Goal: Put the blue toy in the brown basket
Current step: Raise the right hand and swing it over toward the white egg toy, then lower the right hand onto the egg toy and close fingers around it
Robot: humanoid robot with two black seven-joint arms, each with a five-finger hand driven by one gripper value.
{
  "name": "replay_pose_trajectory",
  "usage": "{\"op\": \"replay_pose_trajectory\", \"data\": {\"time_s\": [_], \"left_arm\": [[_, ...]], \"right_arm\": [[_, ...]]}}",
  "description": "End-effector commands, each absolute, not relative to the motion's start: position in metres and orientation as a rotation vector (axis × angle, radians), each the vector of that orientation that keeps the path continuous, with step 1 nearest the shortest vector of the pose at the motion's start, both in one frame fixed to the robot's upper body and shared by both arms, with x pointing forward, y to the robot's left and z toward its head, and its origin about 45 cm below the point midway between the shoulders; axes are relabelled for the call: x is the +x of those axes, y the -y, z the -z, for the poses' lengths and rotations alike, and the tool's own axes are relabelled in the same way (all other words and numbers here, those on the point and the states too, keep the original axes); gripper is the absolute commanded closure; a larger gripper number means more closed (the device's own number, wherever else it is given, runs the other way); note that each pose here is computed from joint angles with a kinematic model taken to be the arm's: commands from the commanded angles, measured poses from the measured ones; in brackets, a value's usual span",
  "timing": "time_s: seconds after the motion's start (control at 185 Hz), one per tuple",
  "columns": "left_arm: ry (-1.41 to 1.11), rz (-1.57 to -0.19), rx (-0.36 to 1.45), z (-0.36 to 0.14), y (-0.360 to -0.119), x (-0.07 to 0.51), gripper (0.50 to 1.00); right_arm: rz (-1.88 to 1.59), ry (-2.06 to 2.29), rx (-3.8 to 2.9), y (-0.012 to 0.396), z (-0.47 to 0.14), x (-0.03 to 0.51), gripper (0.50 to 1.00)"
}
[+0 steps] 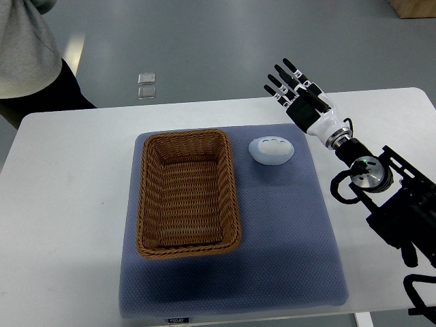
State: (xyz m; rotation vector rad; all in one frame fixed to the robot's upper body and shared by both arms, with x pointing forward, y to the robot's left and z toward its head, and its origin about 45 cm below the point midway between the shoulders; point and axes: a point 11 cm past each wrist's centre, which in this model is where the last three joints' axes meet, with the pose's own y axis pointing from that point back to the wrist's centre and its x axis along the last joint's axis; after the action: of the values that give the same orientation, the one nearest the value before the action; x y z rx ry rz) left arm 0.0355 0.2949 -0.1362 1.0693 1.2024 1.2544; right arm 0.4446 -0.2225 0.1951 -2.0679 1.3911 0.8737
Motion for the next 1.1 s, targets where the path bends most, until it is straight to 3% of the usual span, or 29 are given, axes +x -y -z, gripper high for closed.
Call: {"op": "replay_pose_trajectory", "data": {"time_s": [0.0,0.27,0.415,0.626,0.841,1.095], "left_arm": [[-1.201,-1.254,1.069,0.136,-0.295,0.036,0.5],[-1.204,-1.258,1.066,0.136,-0.295,0.036,0.5],[-1.202,-1.258,1.068,0.136,-0.295,0.036,0.5],[-1.202,-1.255,1.068,0.136,-0.295,0.036,0.5],[-1.204,-1.247,1.062,0.136,-0.292,0.036,0.5],[-1.201,-1.254,1.066,0.136,-0.294,0.037,0.5]], "right_arm": [[-0.875,-1.39,-2.07,0.222,-0.195,0.444,0.593],[-0.843,-1.397,-2.135,0.22,-0.198,0.446,0.593],[-0.662,-1.448,-2.398,0.221,-0.221,0.459,0.593],[0.026,-1.51,-3.083,0.228,-0.281,0.486,0.593],[0.926,-1.297,-3.581,0.197,-0.32,0.495,0.593],[1.234,-0.987,-3.811,0.156,-0.304,0.481,0.593]]}}
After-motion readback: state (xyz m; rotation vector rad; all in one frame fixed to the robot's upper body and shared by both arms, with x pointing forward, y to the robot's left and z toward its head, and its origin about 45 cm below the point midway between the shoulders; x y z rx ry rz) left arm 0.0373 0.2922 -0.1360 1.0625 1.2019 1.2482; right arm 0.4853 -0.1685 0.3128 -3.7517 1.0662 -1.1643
